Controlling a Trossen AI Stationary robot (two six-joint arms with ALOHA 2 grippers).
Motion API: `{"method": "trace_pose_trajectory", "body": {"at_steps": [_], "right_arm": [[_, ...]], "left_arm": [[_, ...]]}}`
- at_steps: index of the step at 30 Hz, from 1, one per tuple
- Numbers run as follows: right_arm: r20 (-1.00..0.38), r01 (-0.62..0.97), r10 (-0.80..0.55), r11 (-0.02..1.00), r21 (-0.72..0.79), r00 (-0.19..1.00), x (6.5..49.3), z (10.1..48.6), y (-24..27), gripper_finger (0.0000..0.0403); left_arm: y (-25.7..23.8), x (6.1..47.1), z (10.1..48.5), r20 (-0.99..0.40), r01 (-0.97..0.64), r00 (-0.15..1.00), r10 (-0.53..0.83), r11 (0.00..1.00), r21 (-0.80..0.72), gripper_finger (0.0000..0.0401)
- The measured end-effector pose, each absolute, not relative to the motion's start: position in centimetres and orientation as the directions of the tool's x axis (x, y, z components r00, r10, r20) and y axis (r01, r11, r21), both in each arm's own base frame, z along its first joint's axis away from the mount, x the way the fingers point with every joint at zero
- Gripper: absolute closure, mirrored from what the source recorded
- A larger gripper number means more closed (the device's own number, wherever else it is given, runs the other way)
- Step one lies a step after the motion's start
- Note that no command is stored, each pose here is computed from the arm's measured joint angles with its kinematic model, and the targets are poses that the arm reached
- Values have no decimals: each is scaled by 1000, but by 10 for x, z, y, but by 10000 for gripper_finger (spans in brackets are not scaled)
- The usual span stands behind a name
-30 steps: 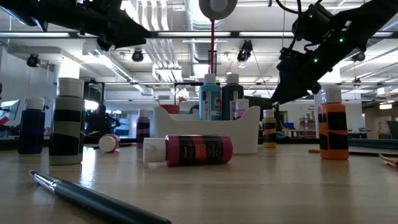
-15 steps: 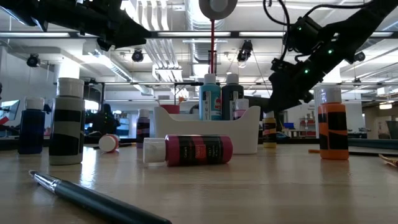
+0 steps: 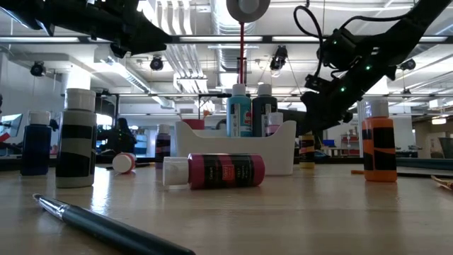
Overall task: Pick & Place Paint Supplies
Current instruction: Put the yellow paint bottle into the white bin
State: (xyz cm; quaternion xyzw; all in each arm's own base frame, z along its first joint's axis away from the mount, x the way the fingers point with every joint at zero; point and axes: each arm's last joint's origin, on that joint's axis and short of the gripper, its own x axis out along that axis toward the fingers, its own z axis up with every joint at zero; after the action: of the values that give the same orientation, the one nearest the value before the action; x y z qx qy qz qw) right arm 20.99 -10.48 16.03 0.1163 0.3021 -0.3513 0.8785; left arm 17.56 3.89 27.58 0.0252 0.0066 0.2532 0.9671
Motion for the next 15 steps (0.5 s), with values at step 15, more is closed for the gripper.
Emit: {"method": "trace_pose_trajectory", "body": {"at_steps": [15], "right_arm": [[-598, 672, -550, 740, -26, 583, 208, 164, -105, 294]], "left_arm": [[39, 176, 275, -6, -489, 872, 490, 870, 55, 153]]}}
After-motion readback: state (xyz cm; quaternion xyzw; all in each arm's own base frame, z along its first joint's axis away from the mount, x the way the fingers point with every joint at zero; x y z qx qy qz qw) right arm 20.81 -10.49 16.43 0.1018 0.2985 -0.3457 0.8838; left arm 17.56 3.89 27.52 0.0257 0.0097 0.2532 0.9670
